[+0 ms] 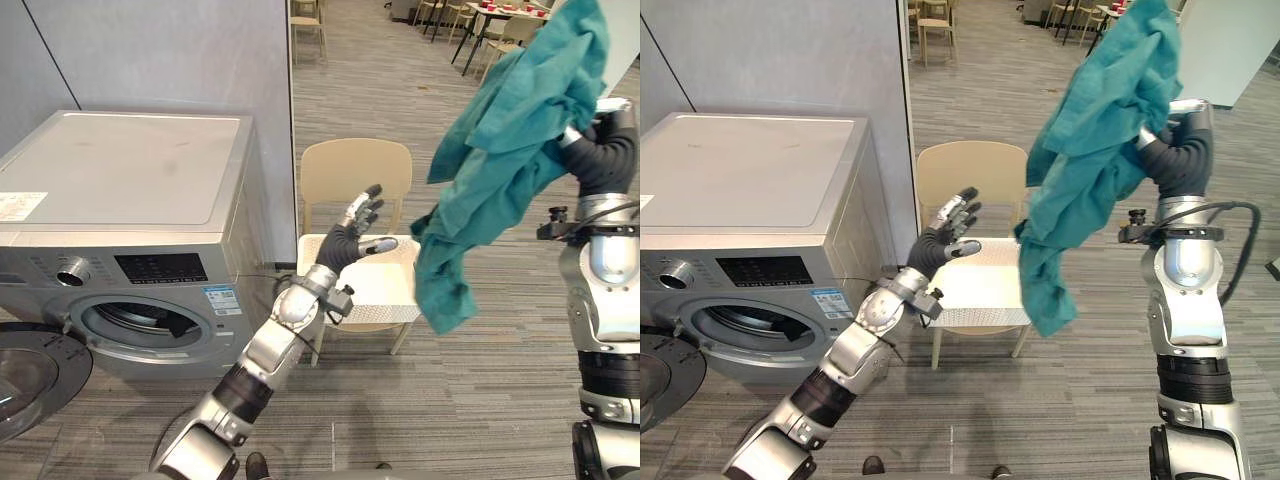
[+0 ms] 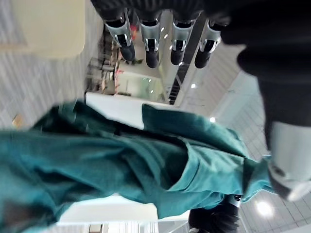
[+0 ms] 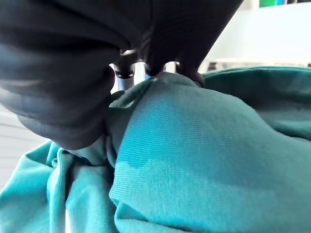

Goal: Pick up the laundry basket with both hands and put the clothes into the washing machine.

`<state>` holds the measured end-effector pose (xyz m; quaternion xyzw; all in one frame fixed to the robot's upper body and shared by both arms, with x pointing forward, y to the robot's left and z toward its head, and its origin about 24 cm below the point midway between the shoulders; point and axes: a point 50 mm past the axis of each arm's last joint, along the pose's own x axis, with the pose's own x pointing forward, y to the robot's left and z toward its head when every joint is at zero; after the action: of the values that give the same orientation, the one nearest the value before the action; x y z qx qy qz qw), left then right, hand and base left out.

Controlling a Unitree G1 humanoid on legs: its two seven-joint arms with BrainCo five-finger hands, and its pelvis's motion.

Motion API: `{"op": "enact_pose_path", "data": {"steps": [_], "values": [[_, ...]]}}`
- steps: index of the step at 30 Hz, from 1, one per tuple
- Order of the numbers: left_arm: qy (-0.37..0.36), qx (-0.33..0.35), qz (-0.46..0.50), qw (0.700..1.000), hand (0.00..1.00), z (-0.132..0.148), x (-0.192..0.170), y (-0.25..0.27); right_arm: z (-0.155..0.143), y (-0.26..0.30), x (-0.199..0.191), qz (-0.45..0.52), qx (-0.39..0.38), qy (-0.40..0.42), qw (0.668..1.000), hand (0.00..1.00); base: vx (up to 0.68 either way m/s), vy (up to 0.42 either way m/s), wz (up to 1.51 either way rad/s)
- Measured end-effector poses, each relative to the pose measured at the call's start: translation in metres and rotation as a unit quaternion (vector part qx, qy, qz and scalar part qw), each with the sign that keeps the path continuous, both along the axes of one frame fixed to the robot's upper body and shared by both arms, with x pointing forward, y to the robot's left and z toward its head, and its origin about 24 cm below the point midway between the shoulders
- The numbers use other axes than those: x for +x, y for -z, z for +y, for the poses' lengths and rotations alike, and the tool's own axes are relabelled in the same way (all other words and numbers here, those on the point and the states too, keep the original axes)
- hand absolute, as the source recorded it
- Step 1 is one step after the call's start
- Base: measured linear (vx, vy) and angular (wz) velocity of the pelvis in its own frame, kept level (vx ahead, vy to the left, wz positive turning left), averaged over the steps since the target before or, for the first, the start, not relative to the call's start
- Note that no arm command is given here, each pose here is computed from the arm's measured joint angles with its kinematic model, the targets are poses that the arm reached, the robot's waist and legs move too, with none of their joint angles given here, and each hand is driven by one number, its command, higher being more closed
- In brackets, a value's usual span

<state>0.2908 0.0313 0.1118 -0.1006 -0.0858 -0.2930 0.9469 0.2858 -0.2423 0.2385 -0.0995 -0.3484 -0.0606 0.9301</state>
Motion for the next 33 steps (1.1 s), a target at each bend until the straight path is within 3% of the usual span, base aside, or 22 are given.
{"op": "enact_pose_path", "data": {"steps": [6, 20, 21, 33], "values": [[0.065, 0.015, 0.102, 0.993, 0.00, -0.021, 0.005, 0.021, 0.032, -0.013, 0.012, -0.003, 0.008, -0.075, 0.997, 1.00, 0.00, 0.003, -0.03], [0.123, 0.040, 0.109, 0.986, 0.00, -0.033, 0.014, 0.011, 0.070, -0.005, 0.021, 0.029, 0.017, -0.184, 0.982, 1.00, 0.01, -0.001, 0.01], [0.122, 0.042, 0.106, 0.986, 1.00, -0.033, 0.014, 0.011, 0.072, -0.005, 0.021, 0.029, 0.020, -0.187, 0.982, 1.00, 0.00, 0.000, 0.00], [0.089, 0.020, 0.069, 0.993, 1.00, -0.022, 0.014, 0.006, 0.085, 0.002, 0.022, 0.034, 0.035, -0.213, 0.976, 1.00, 0.00, 0.000, 0.00]]}}
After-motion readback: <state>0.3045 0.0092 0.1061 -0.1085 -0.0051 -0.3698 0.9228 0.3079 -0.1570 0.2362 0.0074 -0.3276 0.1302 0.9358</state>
